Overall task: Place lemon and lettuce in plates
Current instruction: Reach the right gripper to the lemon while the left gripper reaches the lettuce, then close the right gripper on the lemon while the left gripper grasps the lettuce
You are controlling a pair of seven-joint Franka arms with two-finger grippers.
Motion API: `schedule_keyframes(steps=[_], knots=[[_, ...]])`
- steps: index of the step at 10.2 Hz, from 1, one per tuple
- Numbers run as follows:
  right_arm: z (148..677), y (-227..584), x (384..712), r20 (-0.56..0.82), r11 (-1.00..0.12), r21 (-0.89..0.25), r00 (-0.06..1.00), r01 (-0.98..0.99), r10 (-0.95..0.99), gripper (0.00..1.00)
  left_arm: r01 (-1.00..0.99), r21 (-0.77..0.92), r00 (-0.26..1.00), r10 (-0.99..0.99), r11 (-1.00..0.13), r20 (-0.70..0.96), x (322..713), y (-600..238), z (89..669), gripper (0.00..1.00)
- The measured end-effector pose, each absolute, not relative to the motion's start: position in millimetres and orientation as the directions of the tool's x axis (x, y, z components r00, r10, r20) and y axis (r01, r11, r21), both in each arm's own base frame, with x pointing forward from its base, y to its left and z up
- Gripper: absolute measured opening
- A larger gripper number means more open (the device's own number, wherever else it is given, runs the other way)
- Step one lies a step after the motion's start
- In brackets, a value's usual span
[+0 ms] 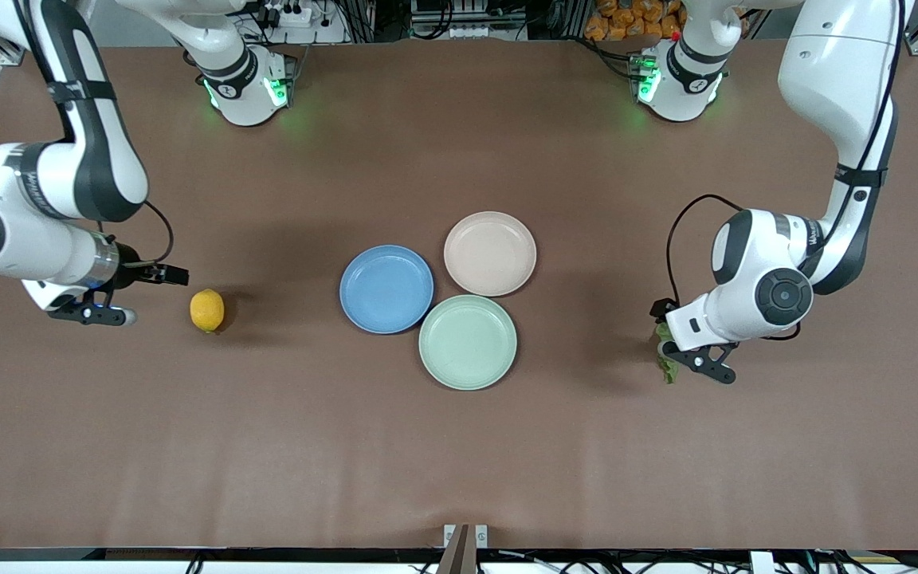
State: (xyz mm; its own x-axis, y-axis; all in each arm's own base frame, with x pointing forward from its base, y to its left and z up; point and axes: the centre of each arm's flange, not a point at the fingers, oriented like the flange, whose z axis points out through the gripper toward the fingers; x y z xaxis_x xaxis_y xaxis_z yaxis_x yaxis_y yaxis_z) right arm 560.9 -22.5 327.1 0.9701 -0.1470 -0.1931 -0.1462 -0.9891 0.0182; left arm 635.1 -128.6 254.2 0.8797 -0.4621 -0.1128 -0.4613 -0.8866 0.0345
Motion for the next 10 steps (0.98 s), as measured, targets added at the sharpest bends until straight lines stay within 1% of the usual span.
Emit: schedule_keyframes(steps=[4, 10], knots=[[286.6, -20.7, 547.0, -0.163, -0.987, 0.017, 0.974, -0.159, -0.160, 1.00, -0.516, 0.040, 0.851, -0.518, -0.856, -0.086, 643.6, -121.3, 234.8, 1.00], [237.0, -9.8, 551.9, -0.140, -0.986, 0.017, 0.976, -0.168, -0.169, 1.00, -0.483, 0.054, 0.869, -0.486, -0.874, -0.096, 645.4, -114.5, 200.5, 1.00]])
